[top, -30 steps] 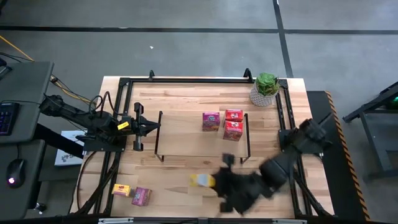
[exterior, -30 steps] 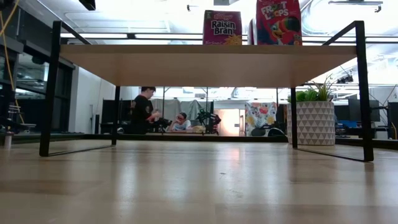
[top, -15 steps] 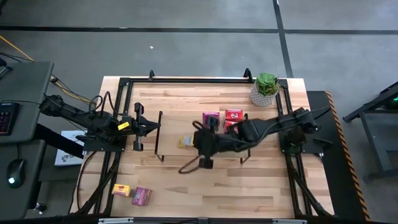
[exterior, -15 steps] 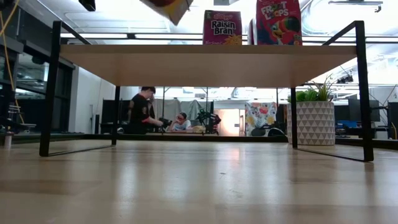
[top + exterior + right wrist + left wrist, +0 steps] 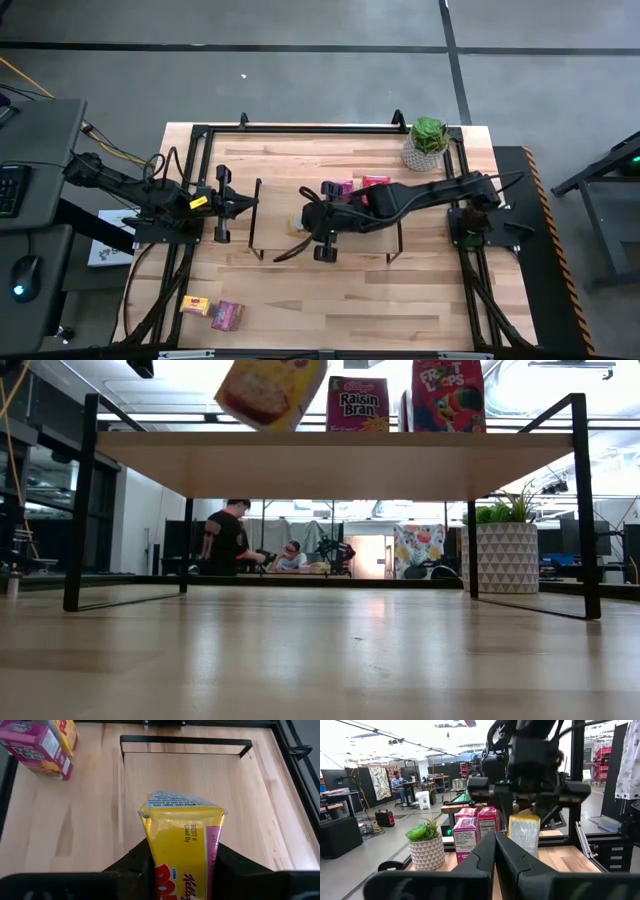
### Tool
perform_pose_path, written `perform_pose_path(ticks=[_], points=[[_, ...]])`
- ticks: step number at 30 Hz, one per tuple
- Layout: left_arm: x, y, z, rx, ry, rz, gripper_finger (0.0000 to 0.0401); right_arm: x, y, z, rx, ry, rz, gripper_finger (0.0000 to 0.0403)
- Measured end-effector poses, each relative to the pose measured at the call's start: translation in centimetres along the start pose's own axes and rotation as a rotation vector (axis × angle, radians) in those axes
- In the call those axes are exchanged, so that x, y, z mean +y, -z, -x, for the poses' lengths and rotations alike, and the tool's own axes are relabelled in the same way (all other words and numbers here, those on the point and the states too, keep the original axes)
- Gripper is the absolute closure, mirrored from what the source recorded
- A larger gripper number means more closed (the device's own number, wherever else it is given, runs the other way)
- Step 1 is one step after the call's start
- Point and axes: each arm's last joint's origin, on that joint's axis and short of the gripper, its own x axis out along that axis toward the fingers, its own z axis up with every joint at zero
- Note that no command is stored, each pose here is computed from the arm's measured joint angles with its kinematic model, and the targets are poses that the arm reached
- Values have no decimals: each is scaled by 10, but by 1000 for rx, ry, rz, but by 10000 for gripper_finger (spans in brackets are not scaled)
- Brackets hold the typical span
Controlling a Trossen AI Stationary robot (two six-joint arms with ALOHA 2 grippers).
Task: Stack cereal on shelf
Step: Put the right yellow cereal box on the shelf
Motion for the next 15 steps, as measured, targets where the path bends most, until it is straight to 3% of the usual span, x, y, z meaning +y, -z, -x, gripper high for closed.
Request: perform_pose_path(ticks=[9,15], points=[[0,0,0,1,0,0,401,-2,-2,-2,-16,31,22,285],[0,0,0,0,0,7,401,-5,1,-8,14,53,19,253]])
